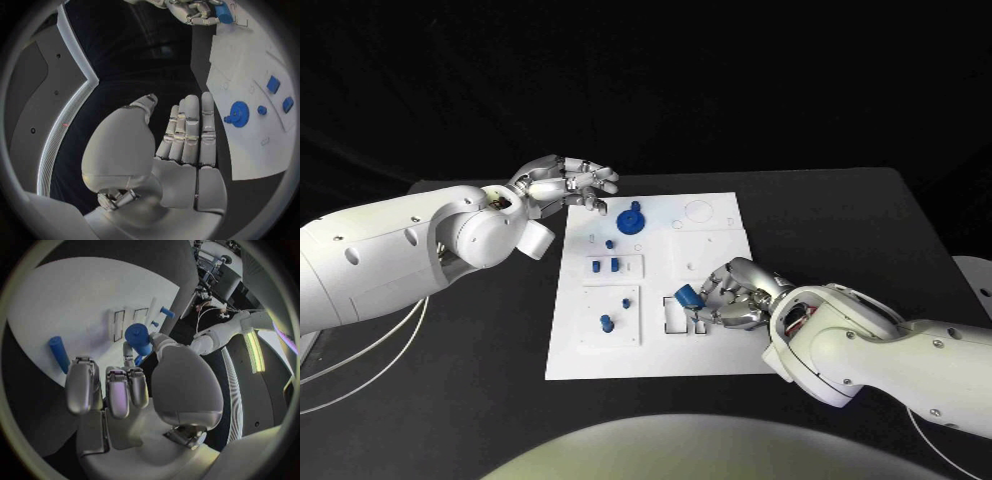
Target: Assemble the parts on the task board
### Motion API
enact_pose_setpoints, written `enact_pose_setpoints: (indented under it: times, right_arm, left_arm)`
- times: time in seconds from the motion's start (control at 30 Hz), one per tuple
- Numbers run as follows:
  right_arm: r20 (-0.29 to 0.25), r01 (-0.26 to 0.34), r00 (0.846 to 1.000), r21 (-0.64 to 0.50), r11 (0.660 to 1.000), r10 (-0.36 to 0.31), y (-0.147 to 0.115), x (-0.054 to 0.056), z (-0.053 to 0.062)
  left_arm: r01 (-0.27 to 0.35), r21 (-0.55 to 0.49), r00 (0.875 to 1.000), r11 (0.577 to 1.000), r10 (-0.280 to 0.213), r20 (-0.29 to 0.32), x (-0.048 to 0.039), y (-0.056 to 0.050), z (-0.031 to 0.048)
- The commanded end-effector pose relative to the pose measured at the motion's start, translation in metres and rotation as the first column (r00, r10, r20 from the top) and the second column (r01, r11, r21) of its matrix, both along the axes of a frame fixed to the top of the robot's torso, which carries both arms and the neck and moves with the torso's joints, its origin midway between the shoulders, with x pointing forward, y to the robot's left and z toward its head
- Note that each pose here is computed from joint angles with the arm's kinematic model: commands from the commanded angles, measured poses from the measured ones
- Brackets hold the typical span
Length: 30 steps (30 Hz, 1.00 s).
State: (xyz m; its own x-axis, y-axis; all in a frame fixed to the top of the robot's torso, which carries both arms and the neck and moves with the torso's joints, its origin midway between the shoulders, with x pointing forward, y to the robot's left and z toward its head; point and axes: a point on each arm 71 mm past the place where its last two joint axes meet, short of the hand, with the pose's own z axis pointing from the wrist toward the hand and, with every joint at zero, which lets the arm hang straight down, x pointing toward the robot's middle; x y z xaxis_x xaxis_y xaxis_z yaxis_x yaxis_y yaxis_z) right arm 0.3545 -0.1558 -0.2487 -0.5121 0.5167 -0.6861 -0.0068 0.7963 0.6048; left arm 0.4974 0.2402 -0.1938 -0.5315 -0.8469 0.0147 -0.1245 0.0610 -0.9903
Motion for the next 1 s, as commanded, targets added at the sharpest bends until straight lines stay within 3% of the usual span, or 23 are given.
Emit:
enact_pose_setpoints:
  times: [0.03, 0.53, 1.0]
  right_arm:
    - [-0.04, 0.007, 0.999, -0.003, 1.0, -0.007, 0.001, 0.0, -0.003]
    - [-0.116, -0.038, 0.993, -0.041, 0.998, 0.033, 0.013, 0.001, -0.012]
    - [-0.123, -0.042, 0.992, -0.047, 0.998, 0.036, 0.015, 0.003, -0.014]
  left_arm:
    - [0.023, -0.007, 1.0, 1.0, -0.023, 0.001, -0.0009, -0.004, 0.0007]
    - [0.025, -0.007, 1.0, 1.0, -0.025, 0.0, -0.0009, -0.004, 0.0006]
    - [0.027, -0.005, 1.0, 1.0, -0.027, -0.002, -0.0011, -0.004, 0.0005]
